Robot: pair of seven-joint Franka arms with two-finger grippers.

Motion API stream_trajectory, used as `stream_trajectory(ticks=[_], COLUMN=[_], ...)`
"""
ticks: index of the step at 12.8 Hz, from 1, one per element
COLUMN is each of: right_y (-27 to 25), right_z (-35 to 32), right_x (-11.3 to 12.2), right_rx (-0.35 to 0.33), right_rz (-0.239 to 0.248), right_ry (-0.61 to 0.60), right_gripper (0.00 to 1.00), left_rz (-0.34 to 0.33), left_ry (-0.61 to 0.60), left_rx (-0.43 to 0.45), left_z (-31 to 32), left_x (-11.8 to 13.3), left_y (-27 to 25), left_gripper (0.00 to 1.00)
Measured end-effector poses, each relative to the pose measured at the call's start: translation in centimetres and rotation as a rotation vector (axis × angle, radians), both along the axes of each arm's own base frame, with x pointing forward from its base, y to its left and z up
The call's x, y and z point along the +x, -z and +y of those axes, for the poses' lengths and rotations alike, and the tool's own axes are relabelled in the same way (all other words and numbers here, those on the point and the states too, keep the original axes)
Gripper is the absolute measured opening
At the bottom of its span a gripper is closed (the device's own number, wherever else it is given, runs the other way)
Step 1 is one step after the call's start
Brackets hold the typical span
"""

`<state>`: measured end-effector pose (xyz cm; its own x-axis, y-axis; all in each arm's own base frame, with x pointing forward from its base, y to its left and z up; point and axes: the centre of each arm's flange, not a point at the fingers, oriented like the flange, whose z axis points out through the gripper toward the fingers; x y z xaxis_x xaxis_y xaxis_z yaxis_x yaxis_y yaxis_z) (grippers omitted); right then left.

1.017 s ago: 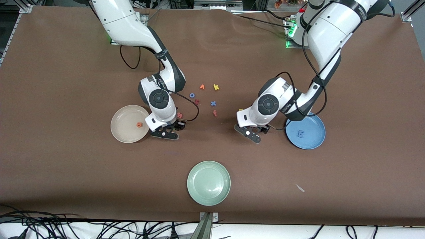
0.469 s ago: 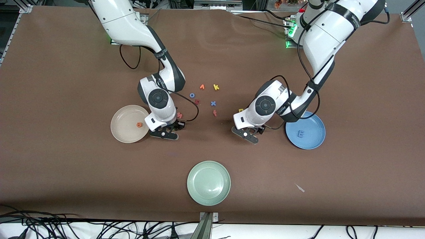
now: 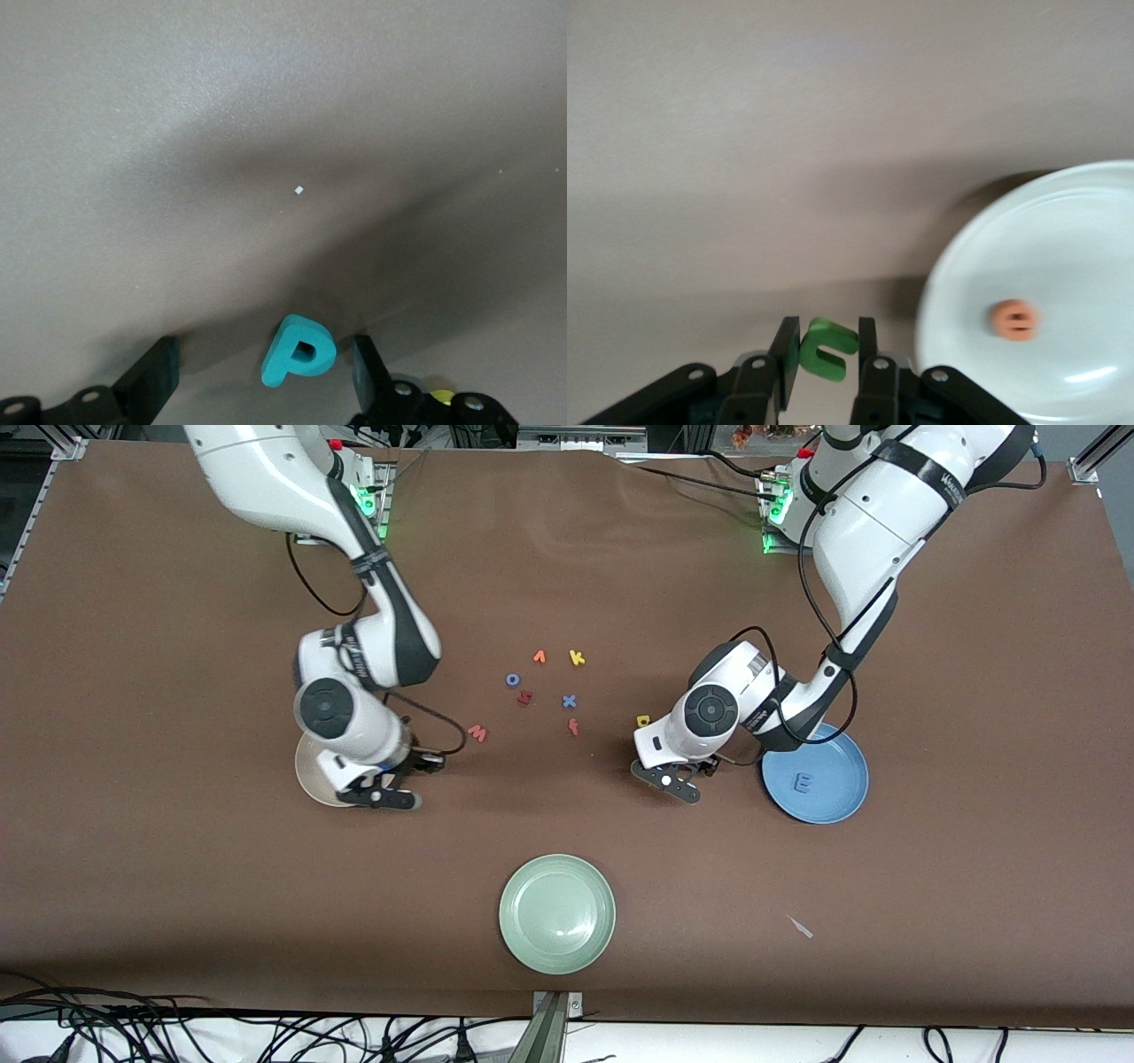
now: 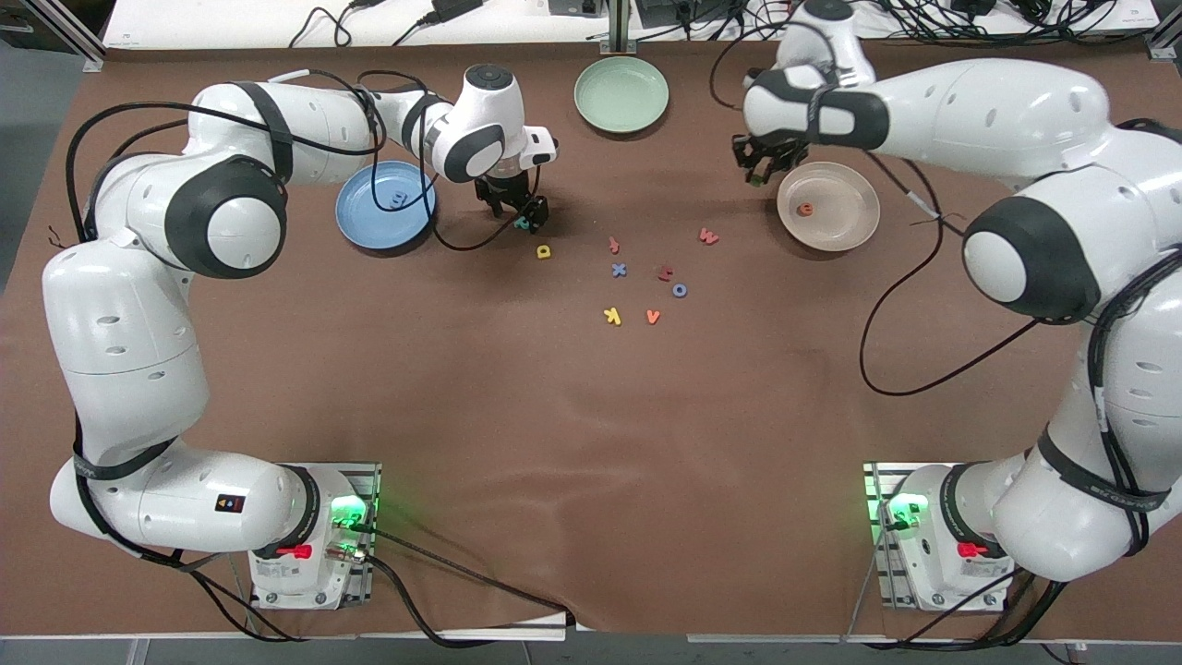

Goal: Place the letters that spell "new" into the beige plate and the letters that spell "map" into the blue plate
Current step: 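Place u on white plate while the left gripper places p on blue plate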

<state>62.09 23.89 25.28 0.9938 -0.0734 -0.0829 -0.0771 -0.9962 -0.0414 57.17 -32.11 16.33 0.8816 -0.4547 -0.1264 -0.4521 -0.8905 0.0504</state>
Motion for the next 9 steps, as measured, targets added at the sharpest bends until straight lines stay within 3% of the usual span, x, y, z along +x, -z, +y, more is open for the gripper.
stream_trajectory(ticks=[5, 9], right_y=[-0.6, -0.7], right_z=[-6.8, -12.0], right_x=[1.0, 1.1], right_rx=[-0.028, -0.053], right_rz=[0.000, 0.001], right_ry=[-0.213, -0.301], right_gripper=[0.31, 0.31], left_rz=[-0.014, -0.023], left_ry=[0.007, 0.007], left_rx=[-0.004, -0.008], left_z=[-0.5, -0.6], left_x=[0.0, 0.2], left_y=[-0.9, -1.4], left_gripper=[0.33, 0.29])
